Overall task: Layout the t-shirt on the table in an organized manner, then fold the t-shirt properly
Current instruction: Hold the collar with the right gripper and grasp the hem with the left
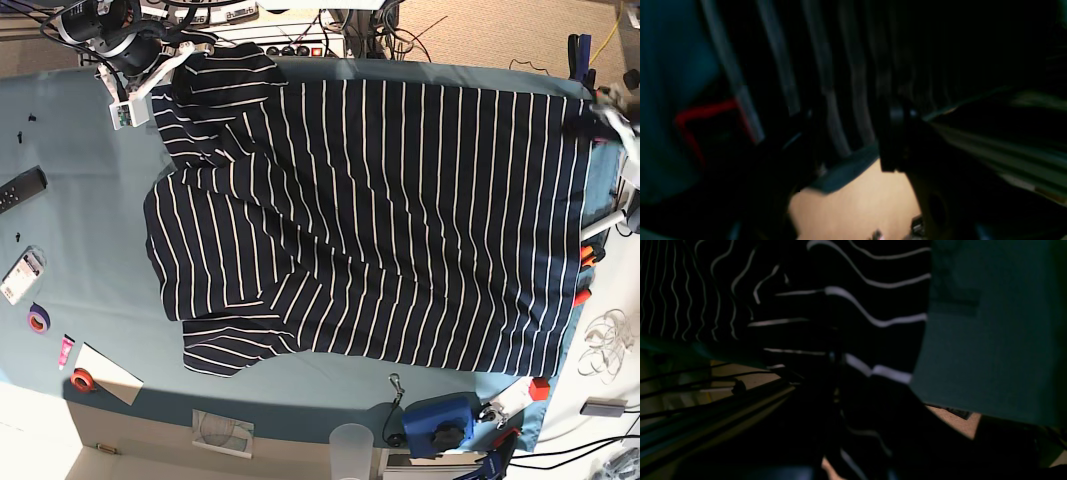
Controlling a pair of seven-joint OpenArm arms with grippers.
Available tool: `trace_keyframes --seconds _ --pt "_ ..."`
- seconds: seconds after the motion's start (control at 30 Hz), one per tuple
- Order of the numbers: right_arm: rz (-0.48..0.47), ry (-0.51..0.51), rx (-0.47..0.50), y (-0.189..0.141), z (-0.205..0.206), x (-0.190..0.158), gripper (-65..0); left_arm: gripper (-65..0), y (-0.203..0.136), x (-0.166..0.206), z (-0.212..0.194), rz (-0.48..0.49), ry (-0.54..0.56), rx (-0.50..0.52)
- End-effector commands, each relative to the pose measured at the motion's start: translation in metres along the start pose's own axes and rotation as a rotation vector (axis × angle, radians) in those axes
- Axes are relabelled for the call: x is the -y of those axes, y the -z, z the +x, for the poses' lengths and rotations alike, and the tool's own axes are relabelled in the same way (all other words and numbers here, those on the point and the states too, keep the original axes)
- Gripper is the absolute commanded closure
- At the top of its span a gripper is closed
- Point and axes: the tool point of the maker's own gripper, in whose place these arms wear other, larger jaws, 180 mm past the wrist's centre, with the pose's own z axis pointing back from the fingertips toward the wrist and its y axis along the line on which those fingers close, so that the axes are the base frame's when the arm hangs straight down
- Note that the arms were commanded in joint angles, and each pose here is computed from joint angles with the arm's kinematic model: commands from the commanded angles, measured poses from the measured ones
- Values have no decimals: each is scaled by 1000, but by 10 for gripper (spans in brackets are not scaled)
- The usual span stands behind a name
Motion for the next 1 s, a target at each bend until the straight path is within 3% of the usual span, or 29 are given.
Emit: trace_keyframes --seconds 0.0,0.4,0.57,0.77,0.97 --pt "-3 -20 26 -4 6 0 0 -262 -8 -5 9 32 7 12" --pt "-5 -21 24 -4 6 0 0 -262 -4 -18 3 108 -33 -5" --pt "-5 -20 24 -4 6 0 0 -262 -6 -16 12 126 2 3" --pt "-5 -21 24 -4 6 0 0 -262 -13 -41 9 279 7 -20" --pt "-4 -21 24 -4 6 0 0 -262 -8 -38 -1 254 -12 -30"
